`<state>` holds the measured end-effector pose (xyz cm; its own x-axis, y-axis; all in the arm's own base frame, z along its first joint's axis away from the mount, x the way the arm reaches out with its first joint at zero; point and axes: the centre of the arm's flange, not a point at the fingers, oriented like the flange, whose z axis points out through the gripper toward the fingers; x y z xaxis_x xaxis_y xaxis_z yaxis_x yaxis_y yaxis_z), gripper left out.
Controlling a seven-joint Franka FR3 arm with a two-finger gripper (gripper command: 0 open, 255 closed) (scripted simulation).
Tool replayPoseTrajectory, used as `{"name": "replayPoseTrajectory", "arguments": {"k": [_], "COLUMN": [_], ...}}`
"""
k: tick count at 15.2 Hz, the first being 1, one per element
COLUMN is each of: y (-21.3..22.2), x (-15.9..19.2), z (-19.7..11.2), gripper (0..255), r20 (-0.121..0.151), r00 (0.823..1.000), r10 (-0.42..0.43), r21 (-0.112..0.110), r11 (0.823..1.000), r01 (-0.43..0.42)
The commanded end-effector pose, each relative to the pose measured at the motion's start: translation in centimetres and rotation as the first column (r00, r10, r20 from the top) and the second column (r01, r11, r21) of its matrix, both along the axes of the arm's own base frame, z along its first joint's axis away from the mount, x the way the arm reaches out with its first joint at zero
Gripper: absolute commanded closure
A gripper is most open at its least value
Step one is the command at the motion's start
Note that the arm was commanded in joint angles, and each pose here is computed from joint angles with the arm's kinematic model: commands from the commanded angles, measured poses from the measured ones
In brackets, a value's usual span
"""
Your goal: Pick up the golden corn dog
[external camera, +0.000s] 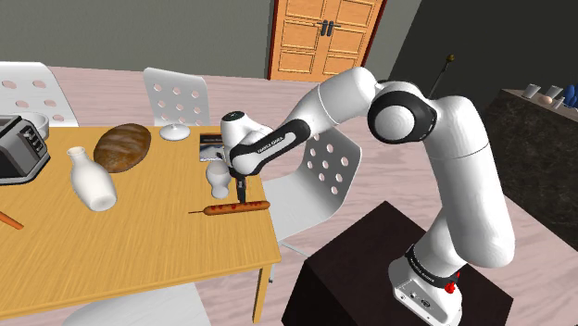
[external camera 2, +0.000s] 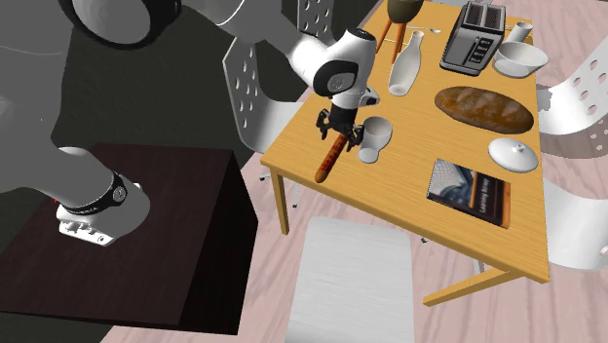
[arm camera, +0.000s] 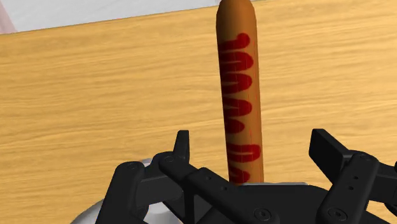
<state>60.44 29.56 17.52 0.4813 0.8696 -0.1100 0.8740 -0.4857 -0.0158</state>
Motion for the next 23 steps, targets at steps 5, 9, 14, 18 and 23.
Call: {"name": "replayPoseTrajectory", "arguments": {"k": [5,9,14,18,23], "y": [3.4,3.4,3.4,3.4,3.4], "x": [0.4,0.4,0.5,0.4,0.4], "z": [-4.2,-6.3,-7.2,-7.2,-6.6], "gripper": [0,0,255,255,255], "r20": [0.0,0.0,0.0,0.0,0.0], "r00": [0.997,0.997,0.997,0.997,0.997], "r10": [0.082,0.082,0.082,0.082,0.082], "r21": [-0.002,-0.002,-0.002,-0.002,-0.002], "r11": [0.997,0.997,0.997,0.997,0.997], "r01": [-0.082,-0.082,-0.082,-0.082,-0.082]}}
